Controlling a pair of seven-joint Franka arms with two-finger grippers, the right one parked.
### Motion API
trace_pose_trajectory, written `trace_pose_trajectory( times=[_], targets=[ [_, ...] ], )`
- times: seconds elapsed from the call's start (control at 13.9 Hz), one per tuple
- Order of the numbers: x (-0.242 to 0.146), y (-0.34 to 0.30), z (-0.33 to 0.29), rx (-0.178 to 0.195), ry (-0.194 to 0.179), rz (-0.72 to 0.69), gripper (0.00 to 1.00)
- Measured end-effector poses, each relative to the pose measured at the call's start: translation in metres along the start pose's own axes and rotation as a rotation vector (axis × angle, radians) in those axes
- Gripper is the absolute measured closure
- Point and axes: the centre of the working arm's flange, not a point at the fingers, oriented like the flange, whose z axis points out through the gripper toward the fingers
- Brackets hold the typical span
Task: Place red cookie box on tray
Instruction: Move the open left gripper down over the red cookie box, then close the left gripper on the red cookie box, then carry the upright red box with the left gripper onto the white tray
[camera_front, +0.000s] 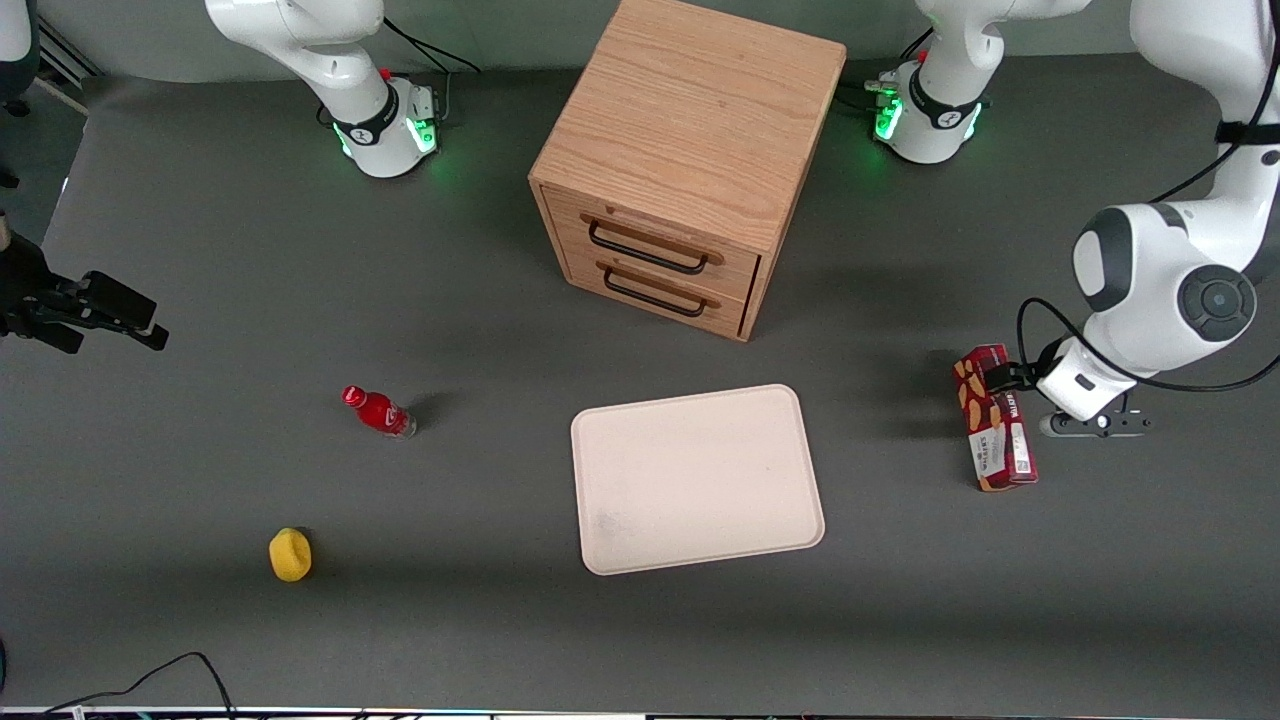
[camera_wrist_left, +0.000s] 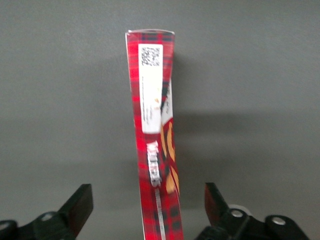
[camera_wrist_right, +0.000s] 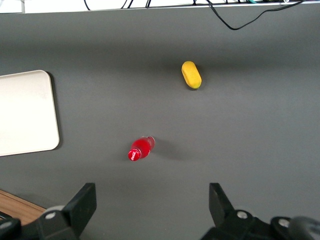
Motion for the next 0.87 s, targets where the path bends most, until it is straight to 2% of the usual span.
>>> trace_pose_trajectory(
  times=[0.07,0.22,0.29,0.36,0.58,0.72,0.87],
  targets=[
    [0.003,-0.003,0.01,0.001,0.008,-0.005,0.05],
    [0.009,-0.004,0.031,0.004,0.035,-0.008,0.18],
    [0.011,-0.003,0.041,0.005,0.041,-0.005,0.18],
    [0.012,0.0,0.049,0.005,0.04,-0.001,0.24],
    [0.012,0.007,0.053,0.003,0.036,0.011,0.62],
    [0.013,0.011,0.05,0.002,0.037,0.018,0.83],
    [0.019,0.017,0.04,0.0,0.007,0.025,0.89]
  ],
)
